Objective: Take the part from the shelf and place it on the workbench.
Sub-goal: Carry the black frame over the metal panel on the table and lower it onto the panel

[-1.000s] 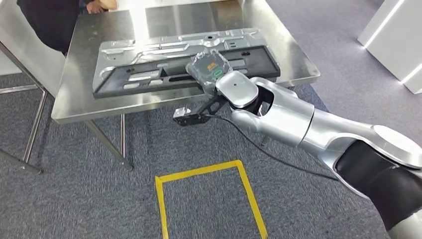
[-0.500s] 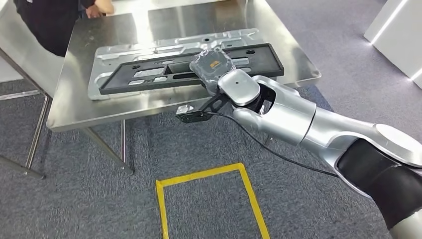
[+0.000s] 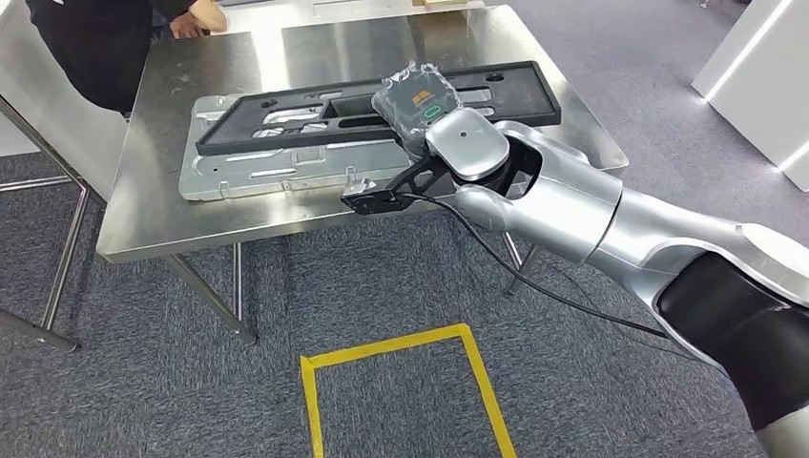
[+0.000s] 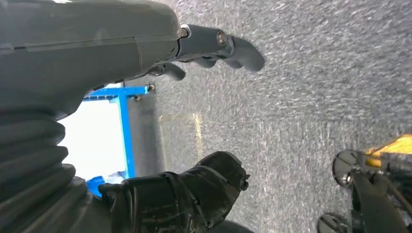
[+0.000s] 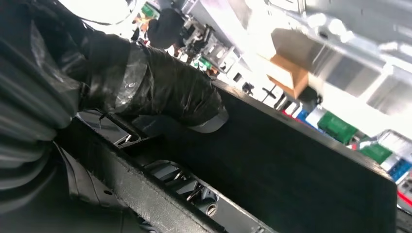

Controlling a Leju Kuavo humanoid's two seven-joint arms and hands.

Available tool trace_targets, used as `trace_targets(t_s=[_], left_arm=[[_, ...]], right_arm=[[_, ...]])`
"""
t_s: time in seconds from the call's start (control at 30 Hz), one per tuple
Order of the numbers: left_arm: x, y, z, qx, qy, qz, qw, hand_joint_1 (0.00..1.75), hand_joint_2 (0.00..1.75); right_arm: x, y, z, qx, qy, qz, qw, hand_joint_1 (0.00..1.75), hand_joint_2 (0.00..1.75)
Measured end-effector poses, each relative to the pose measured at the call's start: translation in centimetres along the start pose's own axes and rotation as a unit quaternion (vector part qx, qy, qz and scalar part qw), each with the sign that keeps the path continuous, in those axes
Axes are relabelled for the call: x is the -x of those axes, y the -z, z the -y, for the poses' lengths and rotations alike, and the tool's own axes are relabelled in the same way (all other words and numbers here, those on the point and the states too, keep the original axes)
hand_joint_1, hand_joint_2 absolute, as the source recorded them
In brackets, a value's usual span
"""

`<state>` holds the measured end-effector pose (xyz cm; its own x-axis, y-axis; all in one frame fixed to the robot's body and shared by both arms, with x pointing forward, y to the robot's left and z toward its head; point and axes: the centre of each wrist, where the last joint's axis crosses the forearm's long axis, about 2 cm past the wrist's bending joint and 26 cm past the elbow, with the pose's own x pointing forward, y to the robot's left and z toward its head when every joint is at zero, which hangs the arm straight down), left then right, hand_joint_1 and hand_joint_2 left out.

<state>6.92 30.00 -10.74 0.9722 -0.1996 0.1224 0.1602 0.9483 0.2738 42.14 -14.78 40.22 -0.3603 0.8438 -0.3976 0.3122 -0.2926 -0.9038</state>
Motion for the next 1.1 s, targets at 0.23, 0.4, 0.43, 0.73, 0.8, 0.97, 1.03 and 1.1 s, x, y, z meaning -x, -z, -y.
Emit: trace_targets(t_s=[0.23,0.4,0.43,0.73,0.8,0.97,1.03,1.1], left_arm=[[-0.2,0.0,0.0,0.0,0.0,0.003,1.0,0.0,1.75],[0.0,0.0,0.0,0.001,0.0,0.0,1.0,0.0,1.75],[0.0,0.0,0.0,0.001,0.0,-0.001,1.0,0.0,1.75],[0.2,0.0,0.0,0.002,-0.001,-0.006,1.0,0.0,1.75],[0.1,0.0,0.0,0.001,-0.002,-0.005,1.0,0.0,1.75],[0.1,0.0,-0.1,0.002,-0.002,-0.004,1.0,0.0,1.75],[0.1,0.0,0.0,0.002,-0.002,-0.004,1.0,0.0,1.75],[0.1,0.0,-0.1,0.002,-0.002,-0.004,1.0,0.0,1.75]], right_arm=[[0.3,-0.2,-0.5,-0.005,-0.003,-0.002,1.0,1.75,1.75],[0.2,-0.2,-0.6,-0.002,-0.005,0.001,1.0,1.75,1.75],[0.1,-0.2,-0.6,-0.001,-0.003,0.002,1.0,1.75,1.75],[-0.3,-0.3,-1.1,-0.004,0.003,0.009,1.0,1.75,1.75],[-0.3,-0.3,-1.1,-0.003,0.003,0.009,1.0,1.75,1.75],[-0.3,-0.3,-1.1,-0.004,0.003,0.01,1.0,1.75,1.75],[-0.3,-0.3,-1.1,-0.004,0.003,0.01,1.0,1.75,1.75],[-0.4,-0.3,-1.3,-0.006,0.004,0.011,1.0,1.75,1.75]])
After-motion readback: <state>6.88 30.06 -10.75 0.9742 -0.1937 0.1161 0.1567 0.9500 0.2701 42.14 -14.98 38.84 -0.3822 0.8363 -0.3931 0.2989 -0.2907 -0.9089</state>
